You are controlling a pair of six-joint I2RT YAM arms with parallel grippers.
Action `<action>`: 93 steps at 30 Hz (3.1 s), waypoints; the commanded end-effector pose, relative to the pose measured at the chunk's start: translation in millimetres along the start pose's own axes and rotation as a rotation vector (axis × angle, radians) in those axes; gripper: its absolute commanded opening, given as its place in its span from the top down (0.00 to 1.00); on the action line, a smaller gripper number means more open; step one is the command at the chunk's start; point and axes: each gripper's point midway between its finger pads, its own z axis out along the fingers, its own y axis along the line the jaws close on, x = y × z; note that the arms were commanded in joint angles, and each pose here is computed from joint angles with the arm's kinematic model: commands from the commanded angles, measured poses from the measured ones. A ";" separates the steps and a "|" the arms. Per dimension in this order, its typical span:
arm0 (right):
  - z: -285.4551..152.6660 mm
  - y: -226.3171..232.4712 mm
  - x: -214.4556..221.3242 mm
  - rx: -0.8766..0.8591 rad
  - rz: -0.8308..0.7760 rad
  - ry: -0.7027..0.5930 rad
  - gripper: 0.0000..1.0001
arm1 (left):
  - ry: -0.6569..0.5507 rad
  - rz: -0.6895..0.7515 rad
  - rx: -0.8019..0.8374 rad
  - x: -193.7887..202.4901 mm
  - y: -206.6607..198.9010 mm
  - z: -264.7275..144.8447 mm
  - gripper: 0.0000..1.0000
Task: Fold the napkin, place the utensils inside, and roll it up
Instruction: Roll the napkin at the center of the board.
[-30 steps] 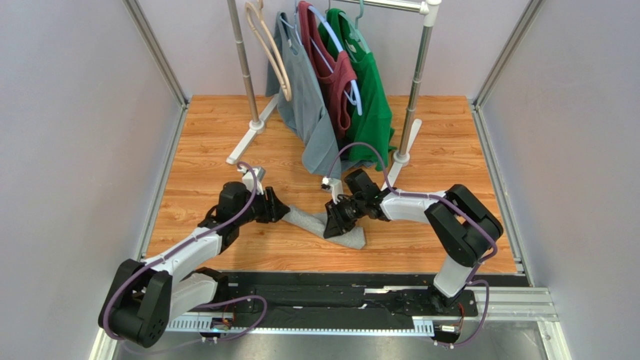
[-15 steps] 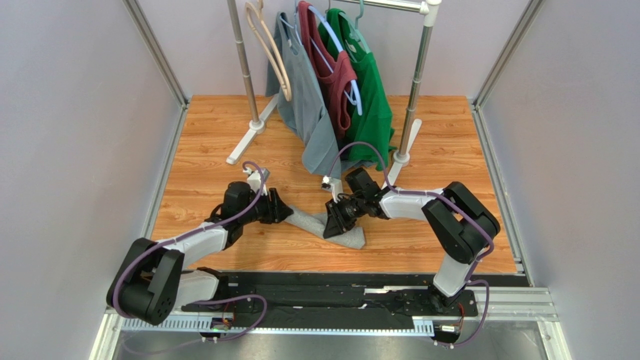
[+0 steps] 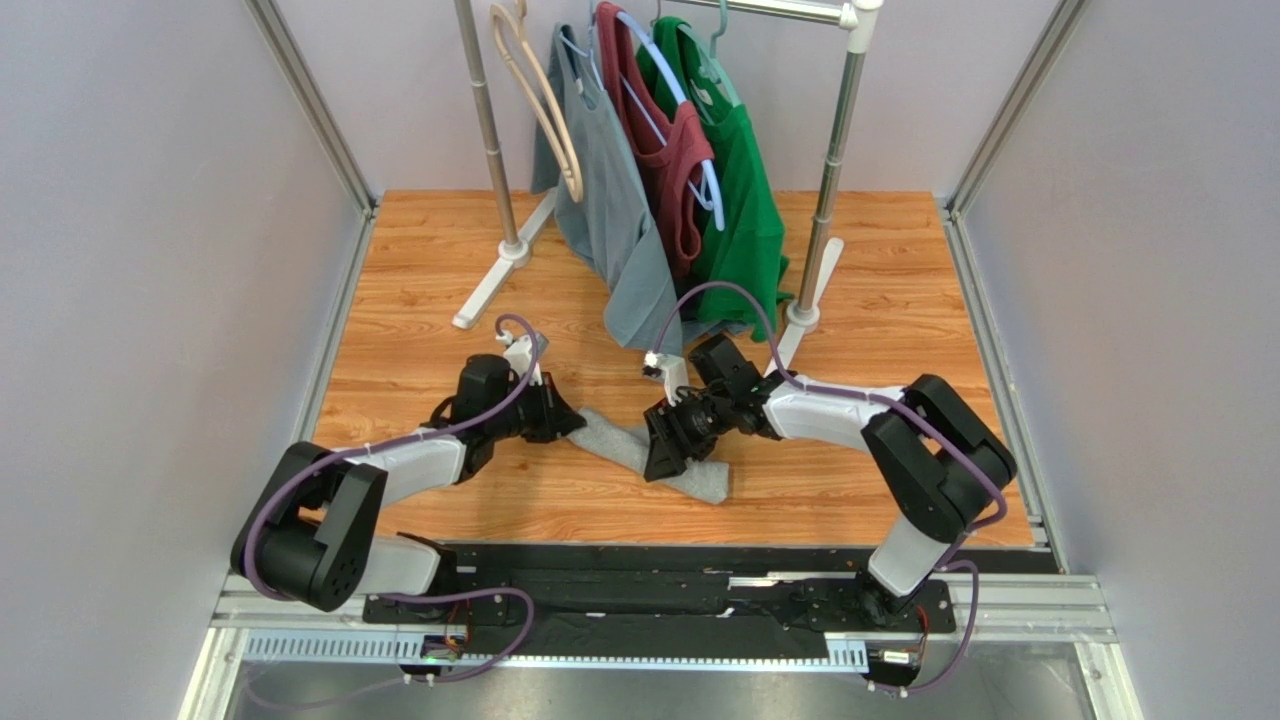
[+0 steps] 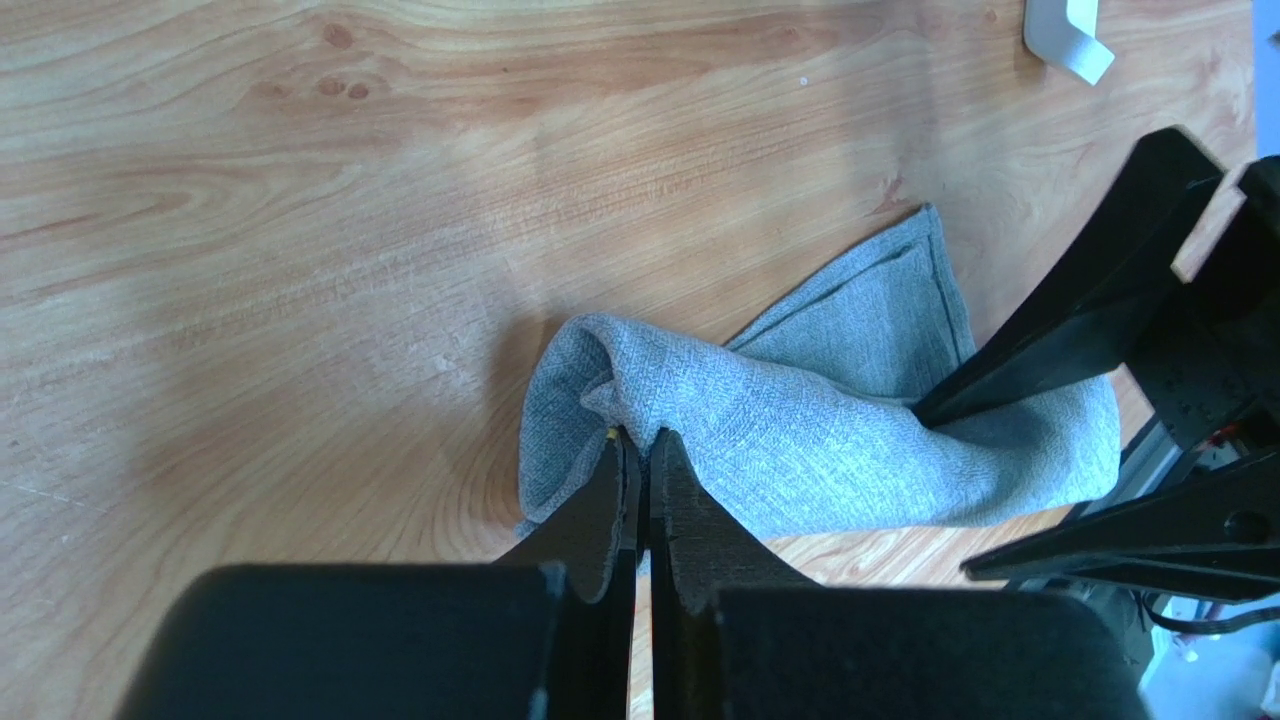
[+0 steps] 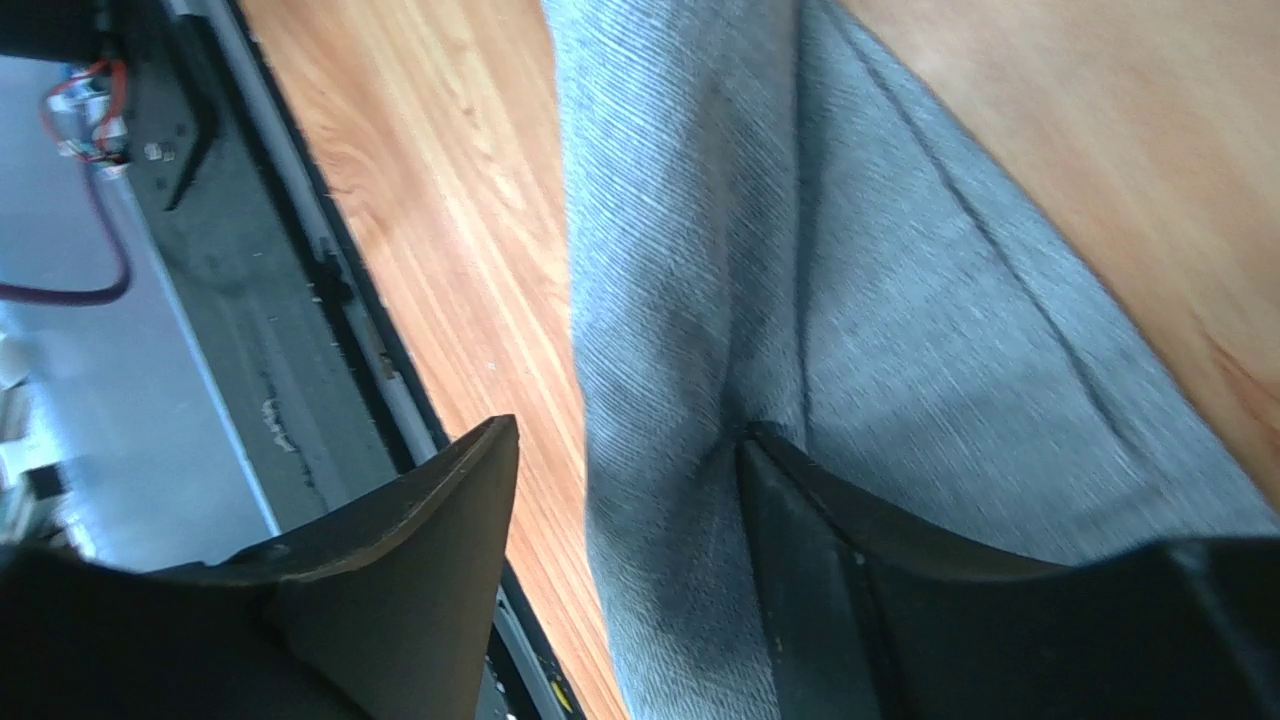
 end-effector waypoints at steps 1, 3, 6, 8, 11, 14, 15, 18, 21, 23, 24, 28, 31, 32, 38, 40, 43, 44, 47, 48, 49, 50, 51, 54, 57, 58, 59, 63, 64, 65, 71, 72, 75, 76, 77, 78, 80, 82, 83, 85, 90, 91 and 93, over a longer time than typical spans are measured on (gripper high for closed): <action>-30.0 -24.4 -5.8 0.240 -0.015 -0.035 0.36 | 0.010 0.040 -0.003 -15.7 -3.8 2.5 1.00; -46.5 -21.5 -13.4 0.290 -0.039 -0.084 0.36 | 0.029 0.042 -0.010 -14.5 -2.7 3.1 1.00; -71.6 -25.6 -22.5 0.410 -0.069 -0.172 0.35 | 0.061 0.031 -0.020 -12.6 -0.4 6.2 1.00; -79.7 -25.0 -17.6 0.445 -0.086 -0.188 0.30 | 0.075 0.026 -0.022 -12.7 -0.6 8.2 1.00; -83.9 -14.7 -13.3 0.464 -0.123 -0.200 0.29 | 0.091 0.007 -0.023 -11.6 -0.5 10.5 1.00; -77.1 -9.4 0.5 0.472 -0.136 -0.160 0.30 | 0.098 0.001 -0.028 -10.3 0.7 11.4 1.00; -72.6 -7.1 6.6 0.476 -0.146 -0.144 0.30 | 0.102 -0.001 -0.030 -9.3 1.2 11.4 1.00; -62.7 0.2 10.9 0.463 -0.150 -0.124 0.30 | 0.106 -0.005 -0.035 -9.2 1.9 11.6 1.00; -51.0 -1.2 21.5 0.471 -0.147 -0.081 0.30 | 0.110 -0.010 -0.036 -8.1 2.0 11.6 1.00; -46.1 -2.6 27.4 0.483 -0.143 -0.064 0.30 | 0.109 -0.011 -0.037 -8.4 2.3 11.2 1.00; -43.2 -3.7 30.9 0.486 -0.141 -0.052 0.30 | 0.110 -0.010 -0.036 -7.9 1.8 10.8 1.00; -39.2 -7.0 36.7 0.499 -0.110 -0.035 0.30 | 0.109 -0.011 -0.042 -8.4 2.5 10.6 1.00; -36.1 -7.6 42.8 0.503 -0.096 -0.018 0.32 | 0.110 -0.021 -0.047 -9.0 2.5 10.7 1.00; -34.9 -6.9 44.6 0.501 -0.085 -0.015 0.32 | 0.109 -0.024 -0.046 -9.1 2.6 10.6 1.00; -23.9 -11.8 62.4 0.488 -0.047 0.047 0.43 | 0.098 -0.027 -0.038 -12.2 -0.6 10.1 1.00; -20.8 -11.4 66.9 0.474 -0.043 0.069 0.49 | 0.094 -0.027 -0.031 -14.2 -2.5 10.2 1.00; -14.7 -8.6 70.7 0.436 -0.037 0.101 0.62 | 0.089 -0.029 -0.028 -17.1 -3.8 10.1 0.94; -12.4 -8.4 71.8 0.422 -0.032 0.112 0.64 | 0.085 -0.029 -0.032 -18.5 -3.9 9.8 0.87; -8.2 -3.1 72.9 0.360 -0.009 0.136 0.70 | 0.050 -0.022 -0.063 -27.1 -1.7 5.8 0.56; -6.0 -2.0 75.7 0.326 0.012 0.155 0.70 | 0.027 -0.010 -0.062 -33.9 -4.4 2.8 0.50; -5.0 -1.9 76.1 0.310 0.020 0.161 0.71 | 0.016 -0.001 -0.072 -37.2 -2.3 0.9 0.43; -4.2 -1.7 75.1 0.295 0.023 0.165 0.72 | 0.022 -0.003 -0.085 -36.3 -0.5 -0.9 0.42; -3.1 -1.3 76.4 0.271 0.038 0.176 0.72 | 0.012 0.007 -0.089 -39.9 -0.7 -2.6 0.41; -2.6 1.7 74.9 0.205 0.064 0.182 0.73 | 0.001 0.000 -0.112 -38.8 4.4 -5.2 0.41; -2.9 2.6 72.2 0.149 0.105 0.178 0.74 | -0.016 -0.004 -0.147 -37.3 11.9 -8.9 0.41; -2.6 2.5 71.9 0.137 0.113 0.177 0.74 | -0.026 -0.004 -0.171 -37.4 16.7 -10.2 0.41; -2.7 1.9 71.8 0.129 0.119 0.178 0.74 | -0.036 -0.006 -0.182 -38.3 19.3 -12.1 0.41; -4.1 -0.1 72.3 0.068 0.169 0.182 0.75 | -0.088 -0.005 -0.227 -43.6 26.2 -22.0 0.40; -3.5 -1.7 73.0 0.064 0.174 0.184 0.75 | -0.097 -0.006 -0.231 -44.3 26.8 -23.7 0.40; -3.0 -2.8 74.5 0.059 0.181 0.190 0.75 | -0.114 0.001 -0.223 -47.6 24.3 -25.3 0.40; -3.0 -5.2 76.9 0.019 0.204 0.198 0.76 | -0.132 0.005 -0.198 -44.2 25.1 -21.7 0.39; -3.5 -7.0 76.6 0.019 0.210 0.196 0.76 | -0.124 0.000 -0.184 -41.6 23.9 -19.6 0.39; -3.4 -8.5 77.2 0.011 0.222 0.196 0.77 | -0.127 -0.010 -0.147 -41.6 20.6 -12.9 0.39; -3.3 -8.7 76.6 0.012 0.219 0.195 0.77 | -0.131 -0.011 -0.137 -42.3 19.2 -11.5 0.39; -3.1 -9.1 76.9 0.014 0.223 0.196 0.77 | -0.146 -0.008 -0.122 -46.5 16.7 -9.8 0.39; -3.2 -9.0 77.2 0.015 0.226 0.197 0.77 | -0.148 -0.009 -0.107 -47.2 14.0 -9.3 0.39; -3.0 -10.6 76.5 0.019 0.227 0.195 0.77 | -0.173 0.000 -0.083 -52.2 9.3 -9.3 0.39; -3.0 -10.5 76.5 0.017 0.227 0.196 0.77 | -0.192 0.009 -0.067 -56.7 6.5 -8.7 0.39; -2.3 -10.5 77.1 0.017 0.227 0.199 0.77 | -0.187 0.010 -0.067 -55.5 7.4 -7.1 0.39; -2.4 -10.4 76.8 0.017 0.227 0.199 0.78 | -0.181 0.013 -0.063 -55.5 8.0 -4.2 0.39; -2.8 -10.8 74.4 0.022 0.223 0.192 0.77 | -0.145 -0.004 -0.031 -47.3 9.4 8.2 0.41; -3.1 -11.6 74.8 0.026 0.226 0.193 0.77 | -0.152 -0.002 -0.020 -49.4 8.1 10.0 0.42; -4.4 -11.6 72.6 0.033 0.221 0.189 0.74 | -0.144 -0.009 -0.001 -47.6 6.8 13.8 0.44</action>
